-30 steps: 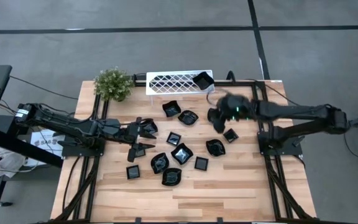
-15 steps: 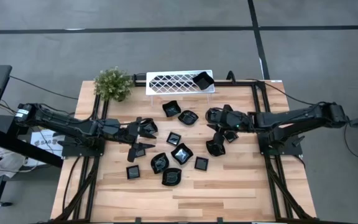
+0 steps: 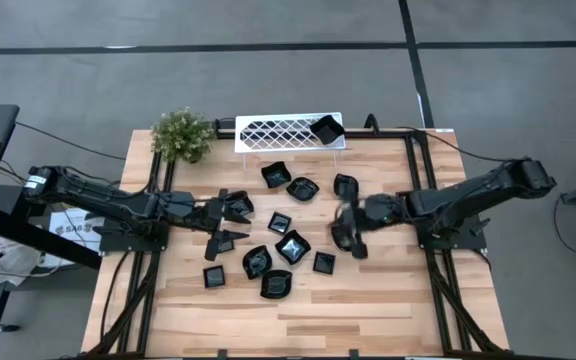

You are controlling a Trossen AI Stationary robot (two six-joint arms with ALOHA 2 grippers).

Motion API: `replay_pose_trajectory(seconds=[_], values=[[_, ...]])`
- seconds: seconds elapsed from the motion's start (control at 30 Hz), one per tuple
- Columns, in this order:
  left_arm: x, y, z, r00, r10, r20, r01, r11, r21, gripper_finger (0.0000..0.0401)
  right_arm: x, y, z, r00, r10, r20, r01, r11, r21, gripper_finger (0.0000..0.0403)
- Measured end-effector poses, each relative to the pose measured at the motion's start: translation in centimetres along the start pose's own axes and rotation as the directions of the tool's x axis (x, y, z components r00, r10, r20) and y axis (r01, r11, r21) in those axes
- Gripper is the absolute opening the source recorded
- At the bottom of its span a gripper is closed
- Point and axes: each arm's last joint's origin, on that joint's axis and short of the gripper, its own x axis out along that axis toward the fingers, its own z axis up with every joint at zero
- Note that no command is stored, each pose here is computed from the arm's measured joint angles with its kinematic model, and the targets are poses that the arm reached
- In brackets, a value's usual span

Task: Pick & Place Mini shaped plates
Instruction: Stack the black distorted square plate on top of the black distorted square plate on the shelf

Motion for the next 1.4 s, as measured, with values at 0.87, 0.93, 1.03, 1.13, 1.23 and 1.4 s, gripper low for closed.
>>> replay_pose_trajectory(seconds=[0.87, 0.93, 1.03, 1.13, 1.23, 1.4], values=[[-0.4, 0.2, -2.7, 0.959, 0.017, -0.283, -0.029, 0.999, -0.038, 0.0172, 1.9, 1.6, -0.6, 0.993, 0.117, -0.012, -0.117, 0.993, -0.021, 0.007], [-0.4, 0.2, -2.7, 0.959, 0.019, -0.281, -0.031, 0.999, -0.038, 0.0172, 1.9, 1.6, -0.4, 0.993, 0.117, 0.001, -0.117, 0.993, -0.021, 0.007], [-0.4, 0.2, -2.7, 0.96, 0.022, -0.278, -0.034, 0.999, -0.037, 0.0172, 1.9, 1.6, -0.4, 0.993, 0.117, 0.002, -0.117, 0.993, -0.021, 0.007], [-0.4, 0.2, -2.6, 0.962, 0.022, -0.274, -0.033, 0.999, -0.038, 0.0172, 2.3, 1.7, -0.9, 0.992, 0.121, -0.033, -0.121, 0.993, 0.002, 0.007], [-0.4, 0.2, -2.6, 0.963, 0.021, -0.27, -0.033, 0.999, -0.039, 0.0172, 2.9, 1.8, -1.7, 0.988, 0.12, -0.099, -0.114, 0.992, 0.059, 0.007], [-0.3, 0.2, -2.6, 0.964, 0.021, -0.264, -0.032, 0.999, -0.039, 0.0172, 3.7, 1.6, -2.5, 0.982, 0.11, -0.155, -0.097, 0.991, 0.088, 0.007]])
